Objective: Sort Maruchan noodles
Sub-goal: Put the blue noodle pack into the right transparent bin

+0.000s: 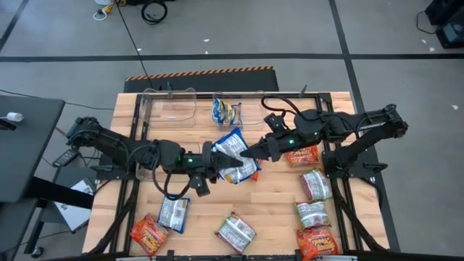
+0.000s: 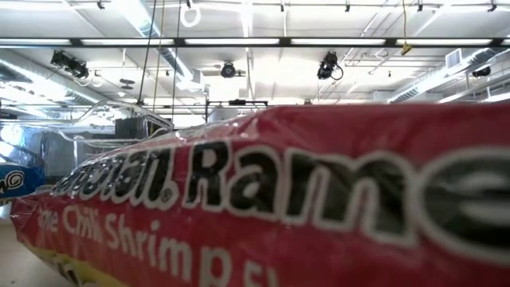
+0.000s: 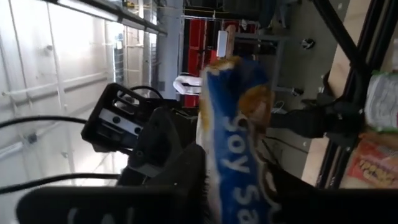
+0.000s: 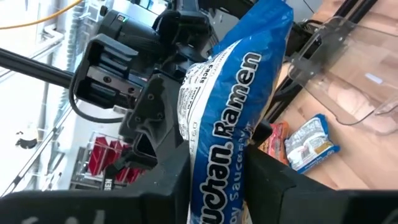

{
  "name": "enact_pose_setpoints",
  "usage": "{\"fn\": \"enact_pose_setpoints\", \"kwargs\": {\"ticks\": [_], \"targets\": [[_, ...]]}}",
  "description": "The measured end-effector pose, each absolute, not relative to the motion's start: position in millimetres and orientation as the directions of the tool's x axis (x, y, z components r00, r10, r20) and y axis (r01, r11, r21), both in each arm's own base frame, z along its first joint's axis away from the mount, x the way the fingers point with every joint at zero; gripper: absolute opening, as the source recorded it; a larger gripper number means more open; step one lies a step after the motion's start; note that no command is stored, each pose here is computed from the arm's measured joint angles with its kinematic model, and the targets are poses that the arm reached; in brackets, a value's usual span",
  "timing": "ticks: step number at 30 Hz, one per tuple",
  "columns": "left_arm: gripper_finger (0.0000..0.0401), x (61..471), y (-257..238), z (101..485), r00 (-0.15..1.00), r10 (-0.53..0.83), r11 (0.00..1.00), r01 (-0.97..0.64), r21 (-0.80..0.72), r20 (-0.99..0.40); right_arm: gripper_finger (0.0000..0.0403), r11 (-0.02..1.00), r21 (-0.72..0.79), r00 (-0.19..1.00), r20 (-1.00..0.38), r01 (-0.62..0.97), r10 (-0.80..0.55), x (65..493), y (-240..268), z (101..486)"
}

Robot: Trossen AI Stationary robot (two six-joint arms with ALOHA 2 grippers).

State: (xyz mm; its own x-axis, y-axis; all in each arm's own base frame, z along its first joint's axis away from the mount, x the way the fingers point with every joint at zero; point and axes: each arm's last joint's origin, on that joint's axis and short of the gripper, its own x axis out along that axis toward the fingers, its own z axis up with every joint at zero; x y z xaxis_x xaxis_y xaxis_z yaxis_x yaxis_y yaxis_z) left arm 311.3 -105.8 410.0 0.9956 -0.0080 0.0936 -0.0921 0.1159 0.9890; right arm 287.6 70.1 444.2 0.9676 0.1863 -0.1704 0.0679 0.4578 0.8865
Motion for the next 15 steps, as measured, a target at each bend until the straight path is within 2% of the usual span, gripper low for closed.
{"fn": "enact_pose_setpoints", "kwargs": {"ticks": [5, 9, 12, 15], "targets": [[0.0140, 310, -111, 410, 0.996, -0.011, 0.158, -0.088, 0.984, 0.091, 0.0126, 0.456, 0.887, 0.971, -0.167, 0.072, 0.171, 288, 67, 445], [0.0192, 306, -115, 410, 0.995, 0.054, 0.173, -0.095, 0.980, 0.087, 0.0126, 0.454, 0.889, 0.979, -0.140, 0.060, 0.146, 290, 61, 447], [0.0226, 299, -116, 411, 0.986, 0.157, 0.307, -0.111, 0.945, 0.065, 0.0126, 0.458, 0.889, 0.988, -0.086, 0.020, 0.125, 292, 55, 452], [0.0253, 284, -114, 409, 0.966, 0.257, 0.434, -0.089, 0.897, -0.028, 0.0126, 0.475, 0.880, 0.993, -0.074, 0.024, 0.088, 292, 47, 454]]}}
